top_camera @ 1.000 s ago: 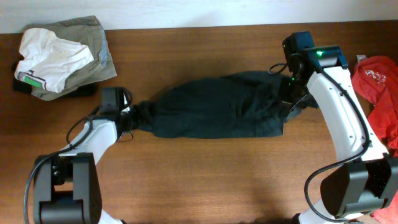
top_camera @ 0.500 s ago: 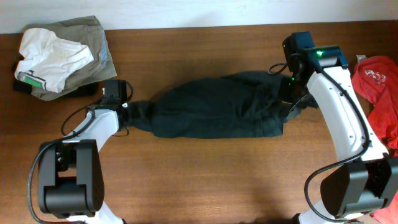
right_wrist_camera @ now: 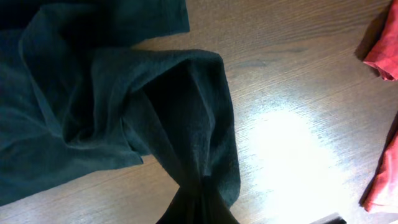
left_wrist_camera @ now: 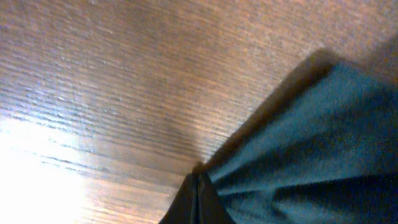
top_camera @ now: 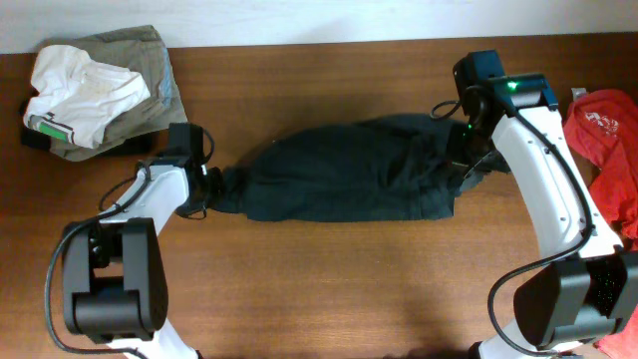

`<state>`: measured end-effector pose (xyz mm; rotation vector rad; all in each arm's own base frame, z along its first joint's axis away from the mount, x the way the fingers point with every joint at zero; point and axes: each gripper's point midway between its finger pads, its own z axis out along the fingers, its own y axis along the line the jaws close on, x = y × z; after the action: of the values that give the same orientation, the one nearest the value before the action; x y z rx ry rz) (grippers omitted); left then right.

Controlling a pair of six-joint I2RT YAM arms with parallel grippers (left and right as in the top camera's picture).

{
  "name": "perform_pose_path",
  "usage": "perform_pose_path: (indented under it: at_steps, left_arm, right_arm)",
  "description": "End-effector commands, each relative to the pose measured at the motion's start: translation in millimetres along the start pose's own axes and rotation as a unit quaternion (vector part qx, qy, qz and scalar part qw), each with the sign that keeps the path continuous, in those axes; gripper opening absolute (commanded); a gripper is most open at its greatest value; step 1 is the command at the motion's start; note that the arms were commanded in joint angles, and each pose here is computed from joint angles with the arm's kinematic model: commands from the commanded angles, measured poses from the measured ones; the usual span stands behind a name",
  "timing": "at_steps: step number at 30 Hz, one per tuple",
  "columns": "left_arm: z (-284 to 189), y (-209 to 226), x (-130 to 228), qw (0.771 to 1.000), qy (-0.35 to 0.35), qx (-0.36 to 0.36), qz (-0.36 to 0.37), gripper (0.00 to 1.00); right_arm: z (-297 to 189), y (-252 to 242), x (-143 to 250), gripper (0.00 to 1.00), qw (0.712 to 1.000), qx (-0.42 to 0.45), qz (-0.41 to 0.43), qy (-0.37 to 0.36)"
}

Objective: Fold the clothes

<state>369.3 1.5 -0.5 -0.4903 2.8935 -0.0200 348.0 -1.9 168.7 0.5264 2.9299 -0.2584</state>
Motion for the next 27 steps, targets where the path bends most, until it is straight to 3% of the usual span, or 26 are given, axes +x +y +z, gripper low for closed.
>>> perform_pose_path:
  at_steps: [1, 8, 13, 16, 21, 25, 27]
  left_arm:
    - [-19, -9, -9, 1.000, 0.018, 0.008, 0.005, 0.01]
    - [-135, -20, -47, 0.993, -0.104, 0.051, 0.004, 0.01]
    - [-246, -17, -47, 0.965, -0.243, 0.098, 0.002, 0.01]
    - [-326, -7, -38, 0.931, -0.344, 0.121, -0.004, 0.01]
    - [-464, 20, 1, 0.849, -0.506, 0.154, -0.022, 0.01]
    - [-539, 53, 38, 0.792, -0.591, 0.144, -0.057, 0.01]
    - [-553, 58, 48, 0.785, -0.599, 0.144, -0.060, 0.01]
  right_arm:
    - [2, 0, -2, 0.04, 1.000, -0.006, 0.007, 0.000]
    - [-39, 5, -7, 0.04, 0.997, -0.063, 0.023, -0.049]
    - [-107, -21, -6, 0.04, 0.986, -0.095, 0.038, -0.133]
    - [-145, -41, -3, 0.04, 0.975, -0.112, 0.057, -0.184]
    - [-208, -82, 6, 0.04, 0.945, -0.133, 0.107, -0.278]
    - [-250, -102, 22, 0.04, 0.920, -0.149, 0.127, -0.339]
    - [-259, -106, 27, 0.04, 0.914, -0.154, 0.129, -0.352]
